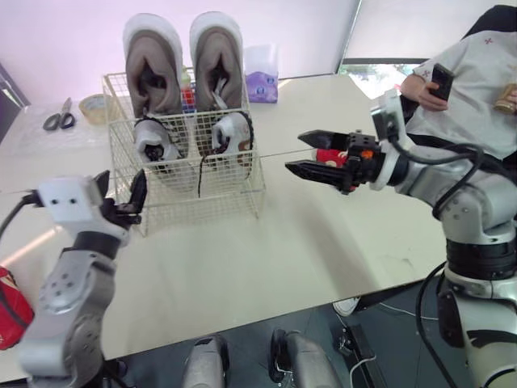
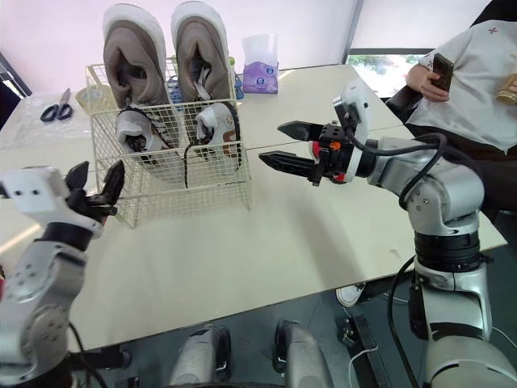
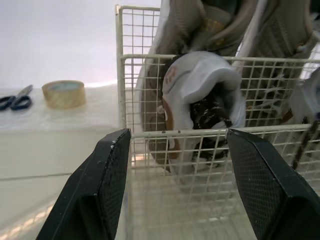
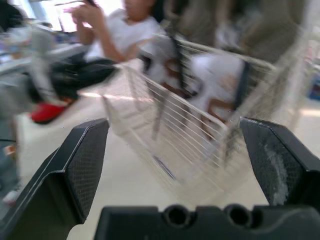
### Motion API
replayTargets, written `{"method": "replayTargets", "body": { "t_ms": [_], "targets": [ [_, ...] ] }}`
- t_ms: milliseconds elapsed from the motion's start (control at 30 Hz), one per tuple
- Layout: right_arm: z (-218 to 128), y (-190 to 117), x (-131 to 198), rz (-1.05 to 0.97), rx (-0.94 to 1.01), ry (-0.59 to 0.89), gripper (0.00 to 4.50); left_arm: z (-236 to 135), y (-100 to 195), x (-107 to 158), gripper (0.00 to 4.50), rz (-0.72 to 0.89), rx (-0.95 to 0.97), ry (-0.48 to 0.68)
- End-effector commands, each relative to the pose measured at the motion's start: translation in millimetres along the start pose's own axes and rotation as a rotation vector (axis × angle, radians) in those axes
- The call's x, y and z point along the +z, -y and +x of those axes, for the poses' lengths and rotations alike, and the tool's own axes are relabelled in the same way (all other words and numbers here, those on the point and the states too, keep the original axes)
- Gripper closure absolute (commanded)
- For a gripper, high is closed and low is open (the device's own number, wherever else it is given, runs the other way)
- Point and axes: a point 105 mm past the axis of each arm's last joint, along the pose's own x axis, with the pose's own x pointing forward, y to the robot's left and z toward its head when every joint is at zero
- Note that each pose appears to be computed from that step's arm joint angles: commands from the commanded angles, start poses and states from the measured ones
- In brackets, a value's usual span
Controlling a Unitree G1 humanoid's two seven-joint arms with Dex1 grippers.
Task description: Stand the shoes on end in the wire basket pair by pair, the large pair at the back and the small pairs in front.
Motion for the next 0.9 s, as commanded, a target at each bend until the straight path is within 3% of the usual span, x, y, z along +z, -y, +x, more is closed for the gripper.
{"method": "replayTargets", "body": {
  "t_ms": [33, 167, 300, 467, 600, 900],
  "targets": [
    [-21.4, 28.3, -5.2, -0.052, -0.198, 0.069, 0.0, -18.7, 25.2, 20.4, 0.08, 0.003, -0.183, 0.005],
    [-58.9, 65.5, -34.5, -0.095, -0.563, 0.078, 0.0, -30.4, 67.6, 2.1, 0.03, 0.046, -0.408, -0.121],
    [-94.8, 77.3, -68.5, -0.073, -0.821, 0.055, 0.0, -40.7, 110.2, -14.9, 0.03, 0.001, -0.6, -0.159],
    [-103.2, 79.2, -93.5, 0.011, -0.879, 0.039, 0.0, -43.5, 129.3, -22.0, 0.03, -0.036, -0.62, -0.142],
    [-92.8, 77.7, -110.9, 0.095, -0.816, 0.026, 0.0, -44.5, 136.9, -25.9, 0.03, -0.053, -0.62, -0.139],
    [-79.4, 101.4, -130.8, 0.177, -0.843, 0.06, 0.0, -44.5, 137.6, -39.4, 0.03, -0.115, -0.547, -0.148]
  ]
}}
